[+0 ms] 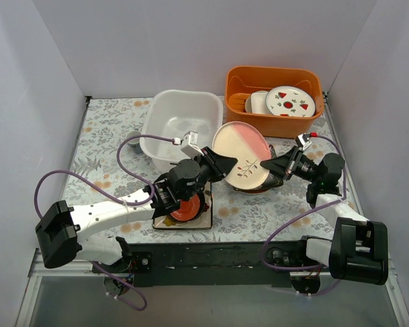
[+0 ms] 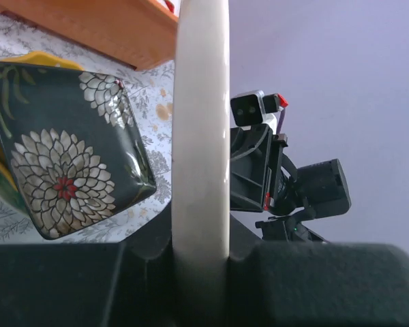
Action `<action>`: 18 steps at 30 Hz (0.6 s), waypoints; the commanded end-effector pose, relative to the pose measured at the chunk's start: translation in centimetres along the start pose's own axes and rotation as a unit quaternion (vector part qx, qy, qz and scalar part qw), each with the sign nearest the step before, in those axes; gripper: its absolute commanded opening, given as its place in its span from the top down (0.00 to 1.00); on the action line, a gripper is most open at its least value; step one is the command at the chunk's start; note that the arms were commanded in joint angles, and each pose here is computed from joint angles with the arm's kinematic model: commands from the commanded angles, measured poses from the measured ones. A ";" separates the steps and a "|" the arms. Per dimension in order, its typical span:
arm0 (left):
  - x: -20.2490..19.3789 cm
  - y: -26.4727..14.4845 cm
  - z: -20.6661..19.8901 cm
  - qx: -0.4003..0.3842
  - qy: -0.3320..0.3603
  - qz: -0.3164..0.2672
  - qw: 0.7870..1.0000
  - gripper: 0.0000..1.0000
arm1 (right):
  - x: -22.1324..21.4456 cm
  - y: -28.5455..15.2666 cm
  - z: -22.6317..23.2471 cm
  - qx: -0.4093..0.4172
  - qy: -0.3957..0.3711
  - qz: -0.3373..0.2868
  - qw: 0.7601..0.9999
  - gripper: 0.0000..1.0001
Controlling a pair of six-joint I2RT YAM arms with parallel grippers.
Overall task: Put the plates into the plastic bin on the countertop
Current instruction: Place the plate in the plastic bin.
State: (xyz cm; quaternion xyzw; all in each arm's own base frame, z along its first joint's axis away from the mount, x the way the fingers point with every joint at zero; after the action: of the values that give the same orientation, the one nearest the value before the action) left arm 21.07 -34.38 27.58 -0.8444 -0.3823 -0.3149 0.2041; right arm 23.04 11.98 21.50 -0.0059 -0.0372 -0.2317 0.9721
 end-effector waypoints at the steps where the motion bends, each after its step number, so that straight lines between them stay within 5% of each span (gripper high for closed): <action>1: -0.8 0.0 2.1 0.044 0.066 0.012 0.997 1.00 | -0.5 0.5 2.1 0.037 -0.109 0.018 0.993 0.99; 8: -0.7 -0.1 2.1 0.044 0.070 0.012 0.997 1.00 | -0.4 0.6 1.6 0.036 -0.107 0.020 0.993 0.97; 18: 0.5 0.4 2.3 0.055 0.082 0.008 0.995 1.00 | -0.2 0.6 1.1 0.035 -0.103 0.018 0.994 0.58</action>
State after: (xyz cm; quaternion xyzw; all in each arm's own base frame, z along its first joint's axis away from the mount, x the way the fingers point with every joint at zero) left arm 21.19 -34.24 27.22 -0.8390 -0.3784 -0.3242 0.2185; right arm 23.18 12.46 21.12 -0.0043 -0.0480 -0.2224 0.9738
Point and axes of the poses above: each gripper's point midway between its finger pads, its own y axis out along the fingers, its own z axis along the line the jaws close on, x = y × z, the point moved 4 cm from there along -y, back along the fingers, and after that the axes turned 10 degrees about y, right-handed, at the moved point
